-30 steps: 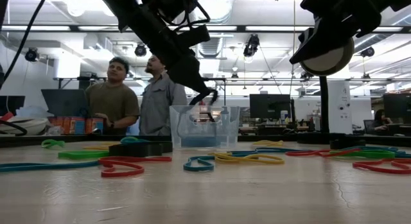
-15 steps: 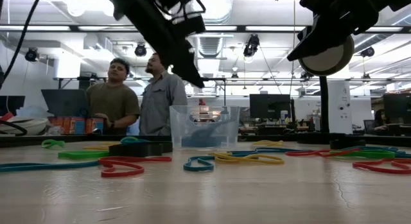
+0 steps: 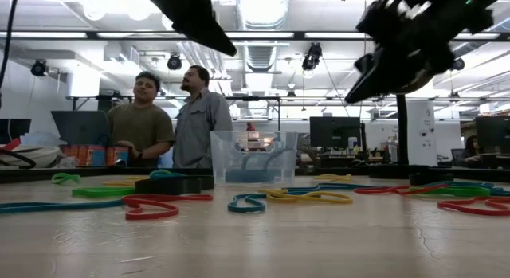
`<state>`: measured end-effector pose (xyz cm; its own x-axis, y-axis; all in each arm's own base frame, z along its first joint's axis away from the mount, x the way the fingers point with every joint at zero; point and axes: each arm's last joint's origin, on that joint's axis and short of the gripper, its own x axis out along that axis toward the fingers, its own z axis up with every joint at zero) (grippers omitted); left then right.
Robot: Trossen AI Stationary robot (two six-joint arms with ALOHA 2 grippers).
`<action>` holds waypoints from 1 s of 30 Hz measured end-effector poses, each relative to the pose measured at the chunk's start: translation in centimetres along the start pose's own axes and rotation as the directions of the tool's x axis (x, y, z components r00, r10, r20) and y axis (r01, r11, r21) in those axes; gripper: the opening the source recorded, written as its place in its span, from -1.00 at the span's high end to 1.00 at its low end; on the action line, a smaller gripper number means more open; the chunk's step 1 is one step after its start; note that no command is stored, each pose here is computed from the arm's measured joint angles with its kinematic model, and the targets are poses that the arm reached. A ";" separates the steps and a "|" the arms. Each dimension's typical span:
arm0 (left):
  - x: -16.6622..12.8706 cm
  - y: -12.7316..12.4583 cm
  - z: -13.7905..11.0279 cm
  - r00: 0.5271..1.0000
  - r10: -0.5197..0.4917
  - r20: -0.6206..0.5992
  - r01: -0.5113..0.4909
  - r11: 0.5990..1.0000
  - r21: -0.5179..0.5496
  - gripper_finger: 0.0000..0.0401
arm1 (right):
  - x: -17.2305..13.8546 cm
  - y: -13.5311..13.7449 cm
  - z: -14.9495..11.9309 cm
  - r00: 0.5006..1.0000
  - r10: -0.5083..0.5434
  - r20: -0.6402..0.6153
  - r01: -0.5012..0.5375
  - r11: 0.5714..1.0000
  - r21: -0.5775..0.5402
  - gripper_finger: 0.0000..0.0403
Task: Pick and place rubber bands into bin
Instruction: Put the black rubber band into the transparent bin
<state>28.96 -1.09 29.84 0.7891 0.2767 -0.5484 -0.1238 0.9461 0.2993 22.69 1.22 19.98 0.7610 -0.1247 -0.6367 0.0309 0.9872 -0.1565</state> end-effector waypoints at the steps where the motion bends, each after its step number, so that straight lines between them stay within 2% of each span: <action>1: 0.0 0.0 -0.1 1.000 -0.001 -0.007 0.001 1.000 0.003 0.25 | 0.6 0.0 0.0 1.000 -0.004 -0.017 0.004 1.000 -0.004 0.69; 5: 0.1 -0.1 -0.5 1.000 -0.003 -0.016 0.003 1.000 0.007 0.25 | 2.9 -0.3 -0.2 0.997 -0.031 -0.077 0.031 1.000 0.001 0.70; 9: 0.5 -0.4 -1.3 0.999 -0.006 -0.046 0.006 1.000 0.001 0.25 | 5.0 -0.8 -0.8 0.978 -0.177 -0.106 0.179 0.984 0.012 0.69; 12: 0.6 -0.5 -1.7 0.999 -0.006 -0.053 0.006 1.000 -0.003 0.25 | 5.8 -1.2 -0.8 0.971 -0.223 -0.087 0.226 0.974 0.025 0.63; 18: 0.7 -0.8 -2.0 0.998 -0.013 -0.066 0.013 1.000 -0.012 0.25 | 6.5 -1.5 -0.7 0.991 -0.119 -0.057 0.122 0.992 0.042 0.41; 25: 0.6 -1.0 -2.0 0.998 -0.017 -0.065 0.016 1.000 -0.009 0.25 | 7.1 -2.1 -1.1 0.988 -0.134 -0.082 0.141 0.987 0.083 0.09; 30: 0.6 -1.1 -2.0 0.998 -0.020 -0.064 0.019 1.000 -0.008 0.25 | 8.0 -2.4 -1.0 0.986 -0.143 -0.085 0.151 0.985 0.086 -0.05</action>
<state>28.36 -1.60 27.63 0.7516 0.2681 -0.6027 -0.1132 0.9526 0.2825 28.05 -2.28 14.47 0.6907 -0.2730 -0.6696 0.2008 0.9620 -0.1851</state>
